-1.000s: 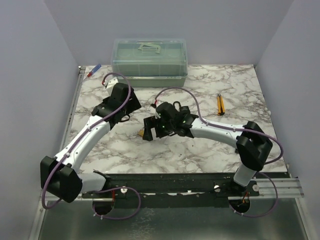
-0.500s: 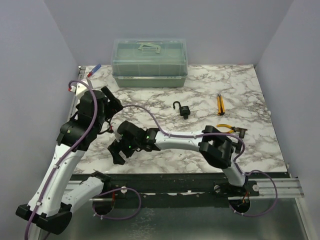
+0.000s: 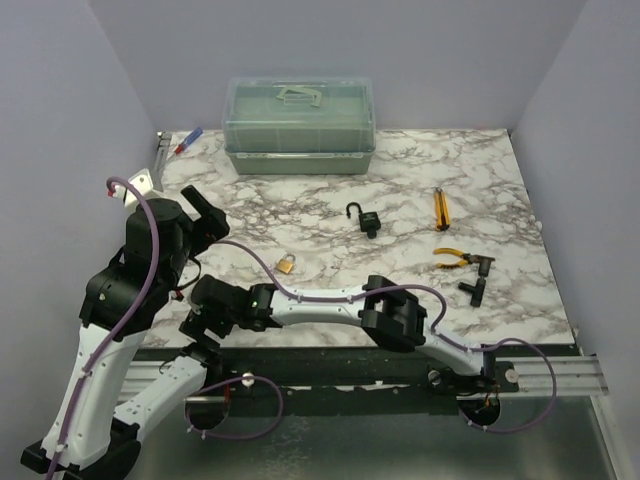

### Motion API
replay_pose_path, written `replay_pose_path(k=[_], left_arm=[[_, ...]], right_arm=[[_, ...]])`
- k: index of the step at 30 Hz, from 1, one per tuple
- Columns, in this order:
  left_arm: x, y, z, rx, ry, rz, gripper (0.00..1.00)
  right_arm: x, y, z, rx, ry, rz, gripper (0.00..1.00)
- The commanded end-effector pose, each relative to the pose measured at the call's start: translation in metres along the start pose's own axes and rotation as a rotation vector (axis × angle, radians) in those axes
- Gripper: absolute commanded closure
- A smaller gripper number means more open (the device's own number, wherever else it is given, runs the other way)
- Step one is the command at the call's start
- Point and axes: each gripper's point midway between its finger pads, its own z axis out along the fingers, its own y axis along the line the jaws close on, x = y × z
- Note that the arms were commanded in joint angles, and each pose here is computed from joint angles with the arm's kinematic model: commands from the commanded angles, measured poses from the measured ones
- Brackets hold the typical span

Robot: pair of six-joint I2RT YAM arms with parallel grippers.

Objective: Unlock with the key

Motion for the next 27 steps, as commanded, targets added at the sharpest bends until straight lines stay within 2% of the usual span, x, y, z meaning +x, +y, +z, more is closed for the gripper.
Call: replay_pose_path(k=[1,5,17,27], left_arm=[[0.009,0.001,-0.012,0.037,0.049,0.037,0.12],[0.006,-0.005,-0.022,0.086,0.050,0.038,0.12],[0.018,-0.008,-0.020,0.126,0.080,0.040,0.12],[0.032,-0.005,-0.007,0.112,0.108,0.066,0.12]], right_arm=[[0.014,0.031,0.021,-0.001,0.011,-0.054,0.15],[0.013,0.033,0.029,-0.005,0.003,-0.071,0.16],[0.017,0.064,0.033,-0.219,-0.003,-0.196,0.19],[0.021,0.063,0.045,-0.235,-0.033,-0.271,0.18]])
